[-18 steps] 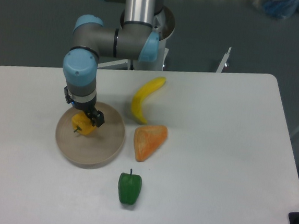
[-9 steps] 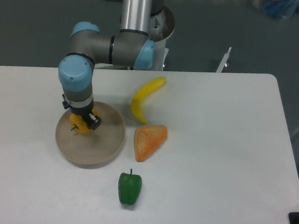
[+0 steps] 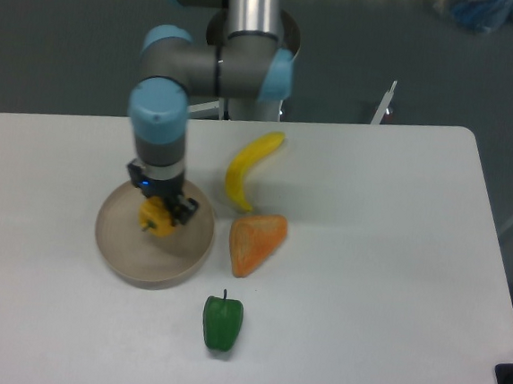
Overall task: Pick up the yellow pepper from the plate
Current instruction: 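Lift the yellow pepper off the plate and carry it away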
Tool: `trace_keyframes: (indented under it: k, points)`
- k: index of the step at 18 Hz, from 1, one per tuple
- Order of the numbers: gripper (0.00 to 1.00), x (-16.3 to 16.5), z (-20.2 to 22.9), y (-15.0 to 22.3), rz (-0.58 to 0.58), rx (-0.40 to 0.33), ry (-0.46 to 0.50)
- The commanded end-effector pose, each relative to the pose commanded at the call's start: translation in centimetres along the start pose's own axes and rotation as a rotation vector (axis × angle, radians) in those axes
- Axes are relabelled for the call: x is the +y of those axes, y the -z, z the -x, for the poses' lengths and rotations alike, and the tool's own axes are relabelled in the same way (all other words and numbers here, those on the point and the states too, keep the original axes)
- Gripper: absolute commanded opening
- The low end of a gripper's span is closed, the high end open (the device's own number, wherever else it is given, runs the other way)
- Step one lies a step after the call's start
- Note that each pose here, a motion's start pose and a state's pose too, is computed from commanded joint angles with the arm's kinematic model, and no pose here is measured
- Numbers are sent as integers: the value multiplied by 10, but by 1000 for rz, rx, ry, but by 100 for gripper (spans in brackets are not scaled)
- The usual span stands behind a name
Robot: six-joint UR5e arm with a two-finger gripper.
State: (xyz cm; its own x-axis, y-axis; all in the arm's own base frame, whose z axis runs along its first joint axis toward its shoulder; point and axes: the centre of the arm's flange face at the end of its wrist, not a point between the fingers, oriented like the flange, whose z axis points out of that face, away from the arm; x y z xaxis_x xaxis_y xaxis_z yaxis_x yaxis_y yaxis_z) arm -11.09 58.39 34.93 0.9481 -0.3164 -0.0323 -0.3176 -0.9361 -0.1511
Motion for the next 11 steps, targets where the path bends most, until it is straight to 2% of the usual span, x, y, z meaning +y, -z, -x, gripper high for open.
trace_keyframes:
  k: [2,4,6,11]
  points:
    - [0,8,47,15,-20,-36,13]
    - [0,29,108,14,-8,-55,11]
    - [0,53,156,11,3,-64,-62]
    - [0,81,200,-2,24,-59,-145]
